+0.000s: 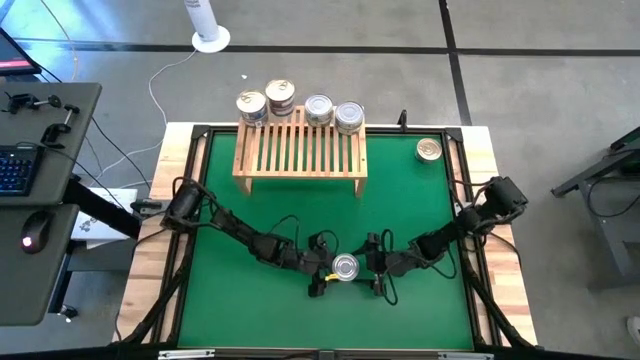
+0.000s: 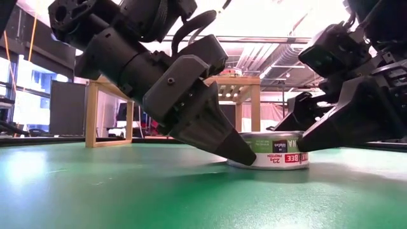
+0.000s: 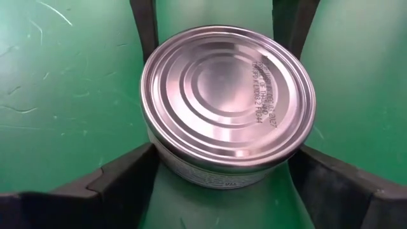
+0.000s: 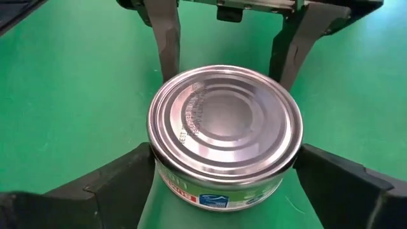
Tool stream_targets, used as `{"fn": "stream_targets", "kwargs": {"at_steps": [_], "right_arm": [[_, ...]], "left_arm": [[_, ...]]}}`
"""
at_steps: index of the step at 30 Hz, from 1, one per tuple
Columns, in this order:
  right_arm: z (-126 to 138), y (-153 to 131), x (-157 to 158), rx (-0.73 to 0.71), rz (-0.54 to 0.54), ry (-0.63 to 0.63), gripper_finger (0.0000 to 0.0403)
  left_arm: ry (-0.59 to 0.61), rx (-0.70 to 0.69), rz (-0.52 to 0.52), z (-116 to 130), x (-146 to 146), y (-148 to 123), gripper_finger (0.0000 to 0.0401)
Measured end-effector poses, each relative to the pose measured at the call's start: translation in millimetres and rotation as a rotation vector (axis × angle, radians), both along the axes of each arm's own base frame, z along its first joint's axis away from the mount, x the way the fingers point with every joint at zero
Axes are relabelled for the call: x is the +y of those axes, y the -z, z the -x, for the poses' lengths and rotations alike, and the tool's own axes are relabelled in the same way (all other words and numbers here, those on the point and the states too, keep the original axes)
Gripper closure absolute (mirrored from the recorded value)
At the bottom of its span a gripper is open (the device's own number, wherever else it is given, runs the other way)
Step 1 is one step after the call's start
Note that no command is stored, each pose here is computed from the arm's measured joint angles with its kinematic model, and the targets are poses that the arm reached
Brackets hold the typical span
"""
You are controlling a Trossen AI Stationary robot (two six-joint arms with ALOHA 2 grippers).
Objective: Stack canned seafood by type on shelf
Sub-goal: Put the green white tuna can on the shelf
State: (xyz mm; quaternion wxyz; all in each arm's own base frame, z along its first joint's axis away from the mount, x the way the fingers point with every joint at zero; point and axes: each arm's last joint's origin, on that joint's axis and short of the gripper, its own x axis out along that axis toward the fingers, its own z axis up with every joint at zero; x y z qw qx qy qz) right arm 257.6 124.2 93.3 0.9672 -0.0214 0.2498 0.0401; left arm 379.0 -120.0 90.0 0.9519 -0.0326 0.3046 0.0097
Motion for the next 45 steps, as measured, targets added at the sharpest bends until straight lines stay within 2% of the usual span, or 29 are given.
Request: {"fn": "stream_targets", "kwargs": {"at_steps": [9, 16, 23, 31, 45], "right_arm": [[1.1, 0.4, 0.2, 0.020, -0.017, -0.005, 0.0044], [5.4, -10.4, -3.3, 0.085, -0.067, -0.005, 0.0044], [9.6, -24.4, 2.8, 0.031, -0.042, -0.011, 0.0045], [11.7, -18.9, 6.3, 0.043, -0.027, 0.016, 0.0045], [3.9, -17.2, -9.4, 0.086, -0.047, -0.056, 0.0045]], "left_arm": [[-0.002, -0.002, 0.000, -1.1, 3.3, 0.0, 0.0086], [-0.016, -0.011, 0.003, -1.5, 0.2, -0.8, 0.0088], [-0.018, -0.005, 0.002, -1.2, -0.1, -0.4, 0.0089], [-0.019, -0.003, 0.003, -0.7, -1.0, -0.2, 0.0088], [-0.014, 0.001, 0.006, -0.2, -1.6, -0.1, 0.0088]]}}
